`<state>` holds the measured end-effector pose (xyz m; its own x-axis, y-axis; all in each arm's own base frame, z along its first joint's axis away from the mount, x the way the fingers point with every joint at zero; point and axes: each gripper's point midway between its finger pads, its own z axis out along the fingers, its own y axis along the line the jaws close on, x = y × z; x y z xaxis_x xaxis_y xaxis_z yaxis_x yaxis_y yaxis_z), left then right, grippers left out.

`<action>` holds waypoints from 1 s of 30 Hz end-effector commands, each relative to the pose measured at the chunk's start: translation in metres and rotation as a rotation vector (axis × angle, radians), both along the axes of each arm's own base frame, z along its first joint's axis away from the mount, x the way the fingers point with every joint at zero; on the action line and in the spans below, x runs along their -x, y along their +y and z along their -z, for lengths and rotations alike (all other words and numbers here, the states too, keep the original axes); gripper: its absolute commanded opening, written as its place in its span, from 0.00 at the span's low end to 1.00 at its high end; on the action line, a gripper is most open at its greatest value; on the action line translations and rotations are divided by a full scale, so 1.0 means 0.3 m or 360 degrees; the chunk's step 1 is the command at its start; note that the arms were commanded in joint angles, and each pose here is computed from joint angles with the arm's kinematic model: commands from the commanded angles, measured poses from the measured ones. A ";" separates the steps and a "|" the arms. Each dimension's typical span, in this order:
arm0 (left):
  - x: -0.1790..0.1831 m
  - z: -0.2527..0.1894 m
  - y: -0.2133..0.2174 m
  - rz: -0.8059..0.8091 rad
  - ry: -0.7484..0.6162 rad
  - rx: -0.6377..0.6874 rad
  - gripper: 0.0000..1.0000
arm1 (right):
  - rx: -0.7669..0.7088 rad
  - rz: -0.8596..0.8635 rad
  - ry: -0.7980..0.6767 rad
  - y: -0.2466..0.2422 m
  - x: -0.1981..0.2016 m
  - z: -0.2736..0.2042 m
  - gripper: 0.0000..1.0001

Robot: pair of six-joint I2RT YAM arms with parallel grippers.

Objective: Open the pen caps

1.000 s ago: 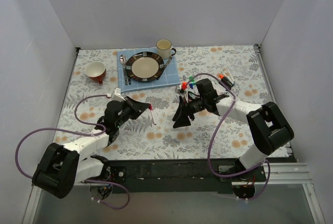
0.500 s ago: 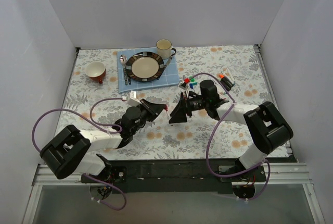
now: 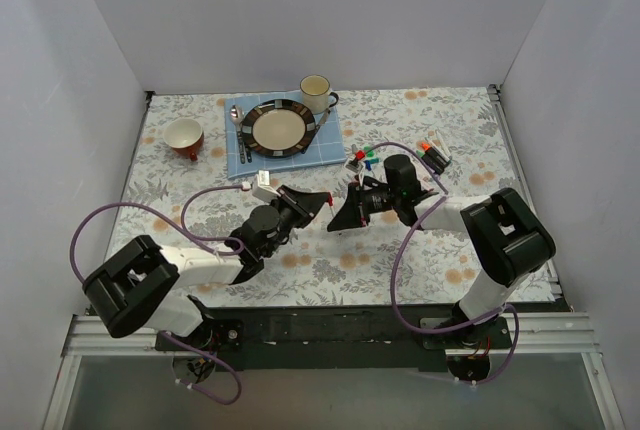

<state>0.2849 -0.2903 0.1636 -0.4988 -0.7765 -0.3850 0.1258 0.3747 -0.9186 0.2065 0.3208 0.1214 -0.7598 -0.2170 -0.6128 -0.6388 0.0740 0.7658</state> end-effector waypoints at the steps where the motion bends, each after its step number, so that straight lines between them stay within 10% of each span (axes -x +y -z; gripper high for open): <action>1: -0.013 -0.039 -0.003 -0.0019 -0.0062 -0.0026 0.00 | -0.0100 -0.0100 -0.0145 0.019 -0.015 -0.072 0.01; 5: 0.033 -0.037 -0.031 0.0154 -0.0142 -0.0174 0.53 | 0.0083 -0.0126 -0.0404 -0.004 -0.057 -0.031 0.01; 9: 0.058 -0.006 -0.008 0.0187 -0.0135 -0.0289 0.71 | 0.0082 -0.0243 -0.0573 -0.021 -0.040 -0.047 0.01; 30: 0.061 -0.062 -0.031 0.0271 -0.0259 -0.0398 0.61 | 0.0177 -0.0363 -0.0632 -0.046 -0.025 0.003 0.01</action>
